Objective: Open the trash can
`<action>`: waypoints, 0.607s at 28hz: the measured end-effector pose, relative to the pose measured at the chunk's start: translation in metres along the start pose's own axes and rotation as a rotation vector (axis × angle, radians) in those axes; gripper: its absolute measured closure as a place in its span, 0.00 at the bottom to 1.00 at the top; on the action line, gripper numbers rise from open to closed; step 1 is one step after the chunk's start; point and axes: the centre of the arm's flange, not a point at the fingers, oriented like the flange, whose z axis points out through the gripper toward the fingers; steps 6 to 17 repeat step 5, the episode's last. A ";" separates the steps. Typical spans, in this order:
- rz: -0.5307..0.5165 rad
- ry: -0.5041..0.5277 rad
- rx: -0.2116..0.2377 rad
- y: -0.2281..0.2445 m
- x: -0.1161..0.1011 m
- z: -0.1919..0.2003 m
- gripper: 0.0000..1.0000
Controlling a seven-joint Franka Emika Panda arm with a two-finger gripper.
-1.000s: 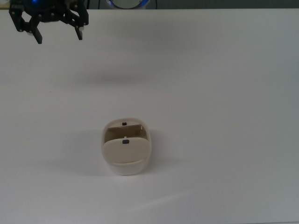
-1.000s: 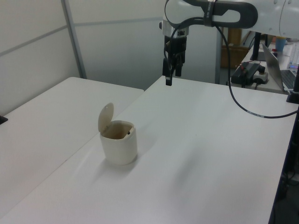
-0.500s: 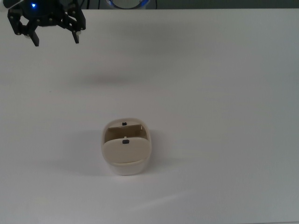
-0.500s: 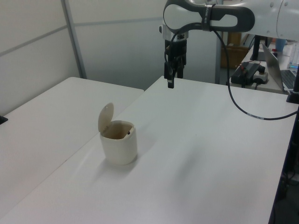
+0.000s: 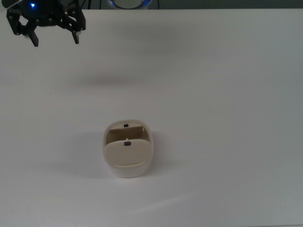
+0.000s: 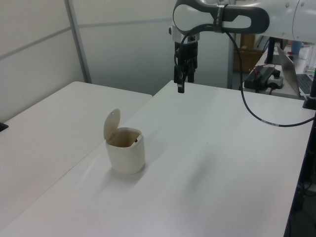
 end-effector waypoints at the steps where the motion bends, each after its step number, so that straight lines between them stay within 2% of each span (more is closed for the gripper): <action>1: 0.002 0.000 0.000 0.001 0.000 0.000 0.00; 17: 0.006 0.000 -0.001 0.003 -0.001 0.000 0.00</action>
